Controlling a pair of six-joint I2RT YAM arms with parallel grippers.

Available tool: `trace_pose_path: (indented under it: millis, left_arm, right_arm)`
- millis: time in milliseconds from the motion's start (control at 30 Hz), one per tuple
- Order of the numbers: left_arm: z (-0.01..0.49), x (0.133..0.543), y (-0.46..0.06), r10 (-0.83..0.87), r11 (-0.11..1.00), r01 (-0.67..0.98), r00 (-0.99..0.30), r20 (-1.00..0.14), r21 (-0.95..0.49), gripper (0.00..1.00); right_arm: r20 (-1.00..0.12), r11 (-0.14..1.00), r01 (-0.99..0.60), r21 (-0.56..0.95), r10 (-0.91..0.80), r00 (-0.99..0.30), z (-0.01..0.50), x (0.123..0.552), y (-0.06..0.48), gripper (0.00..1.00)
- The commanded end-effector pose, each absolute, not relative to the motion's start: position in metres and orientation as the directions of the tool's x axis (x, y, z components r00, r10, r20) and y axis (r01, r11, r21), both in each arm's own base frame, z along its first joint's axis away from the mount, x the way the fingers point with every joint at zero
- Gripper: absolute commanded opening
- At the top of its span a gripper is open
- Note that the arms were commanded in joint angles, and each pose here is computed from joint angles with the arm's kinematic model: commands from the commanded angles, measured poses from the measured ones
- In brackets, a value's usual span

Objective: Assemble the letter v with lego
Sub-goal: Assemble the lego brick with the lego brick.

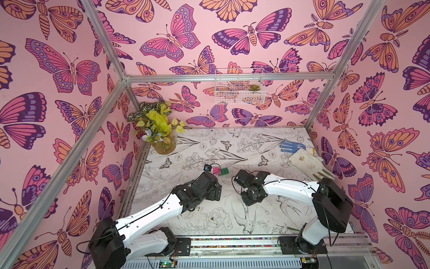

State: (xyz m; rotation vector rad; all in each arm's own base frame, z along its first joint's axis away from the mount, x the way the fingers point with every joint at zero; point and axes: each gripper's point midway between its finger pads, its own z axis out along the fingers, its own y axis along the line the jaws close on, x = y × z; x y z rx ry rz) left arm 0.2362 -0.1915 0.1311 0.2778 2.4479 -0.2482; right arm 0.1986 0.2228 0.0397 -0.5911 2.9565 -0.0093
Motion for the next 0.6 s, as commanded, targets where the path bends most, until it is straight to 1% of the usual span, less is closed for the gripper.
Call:
trace_pose_path:
  millis: [0,200,333,567]
  left_arm:
    - [0.128,0.236,-0.19,0.133,0.958,0.262,-0.766,-0.629,-0.117,1.0]
    - [0.126,0.234,-0.189,0.125,0.959,0.256,-0.77,-0.625,-0.124,1.0]
    - [0.127,0.234,-0.189,0.125,0.958,0.257,-0.769,-0.627,-0.125,1.0]
    - [0.127,0.234,-0.189,0.126,0.958,0.259,-0.769,-0.627,-0.125,1.0]
  right_arm:
    - [-0.08,0.928,-0.369,-0.05,-0.372,-0.925,0.027,0.194,0.215,0.0]
    - [-0.069,0.941,-0.338,-0.031,-0.339,-0.938,0.023,0.188,0.213,0.0]
    - [-0.06,0.949,-0.313,-0.048,-0.315,-0.947,0.016,0.183,0.207,0.0]
    - [-0.043,0.943,-0.326,-0.071,-0.329,-0.943,0.004,0.177,0.21,0.0]
